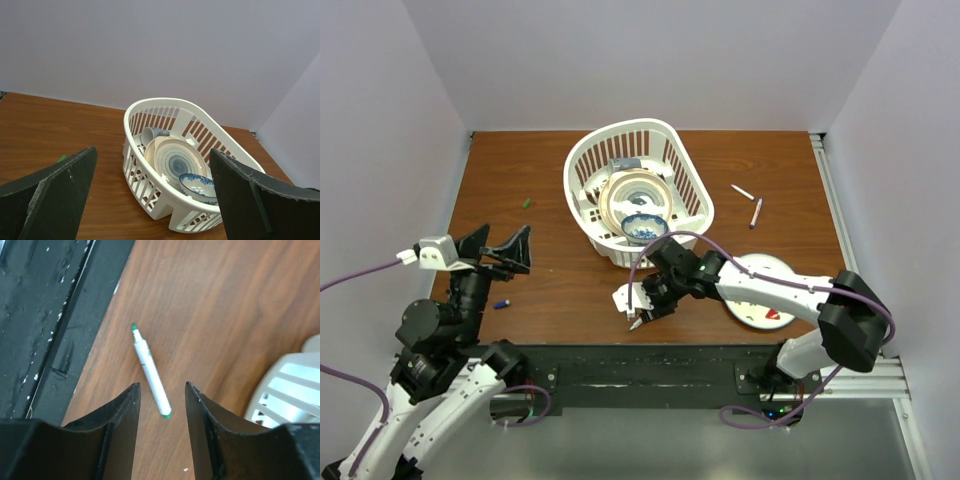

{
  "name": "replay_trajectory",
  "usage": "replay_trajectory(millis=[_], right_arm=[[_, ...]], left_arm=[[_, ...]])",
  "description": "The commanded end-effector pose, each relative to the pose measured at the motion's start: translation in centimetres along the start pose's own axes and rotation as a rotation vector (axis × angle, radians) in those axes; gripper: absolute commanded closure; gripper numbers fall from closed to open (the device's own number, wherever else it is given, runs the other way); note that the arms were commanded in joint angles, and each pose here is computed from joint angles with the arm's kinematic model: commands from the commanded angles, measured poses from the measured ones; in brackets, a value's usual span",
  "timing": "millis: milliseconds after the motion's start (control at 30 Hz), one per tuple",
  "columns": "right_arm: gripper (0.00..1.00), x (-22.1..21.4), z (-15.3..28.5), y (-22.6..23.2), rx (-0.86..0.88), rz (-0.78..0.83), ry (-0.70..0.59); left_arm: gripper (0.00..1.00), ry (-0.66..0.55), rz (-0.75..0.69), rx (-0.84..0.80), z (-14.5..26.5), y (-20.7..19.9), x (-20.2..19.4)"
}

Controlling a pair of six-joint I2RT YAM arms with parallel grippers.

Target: Insert the pens into the pen caps

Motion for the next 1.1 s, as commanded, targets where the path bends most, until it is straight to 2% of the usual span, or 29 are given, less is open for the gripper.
replay_trajectory(millis=[0,667,867,1000,1067], right_arm=[[0.57,-1.4,-1.6,0.4,0.019,0.036,0.085],[0.67,-4.1,-5.4,-1.2,0.003,0.044,0.229],[0.9,-4.4,-5.6,-0.4,0.073,-0.008,0.253],[1.0,-3.8,-5.0,-0.1,0.1,-0.069,0.267],[1.0,-3.1,-4.8,0.0,0.101,-0.089,0.224]], left_arm=[[0.0,-0.053,0.045,0.049,0.0,0.4,0.6],[0.01,-0.1,0.088,0.098,0.9,1.3,1.0],[0.06,-0.088,0.083,0.103,0.9,1.3,0.9],[0.11,-0.024,0.114,0.059,1.2,0.8,1.0],[0.11,0.049,0.166,0.012,1.4,0.0,0.4]])
Point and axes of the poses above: each gripper's point midway between its finger pads, its own z axis back along the fingers, its own y axis along the line the jaws close on, x = y × z, the point moved 9 cm from there along z, back along the fingers, and after that the axes turned 11 degrees about -z, right-handed, at the moved point
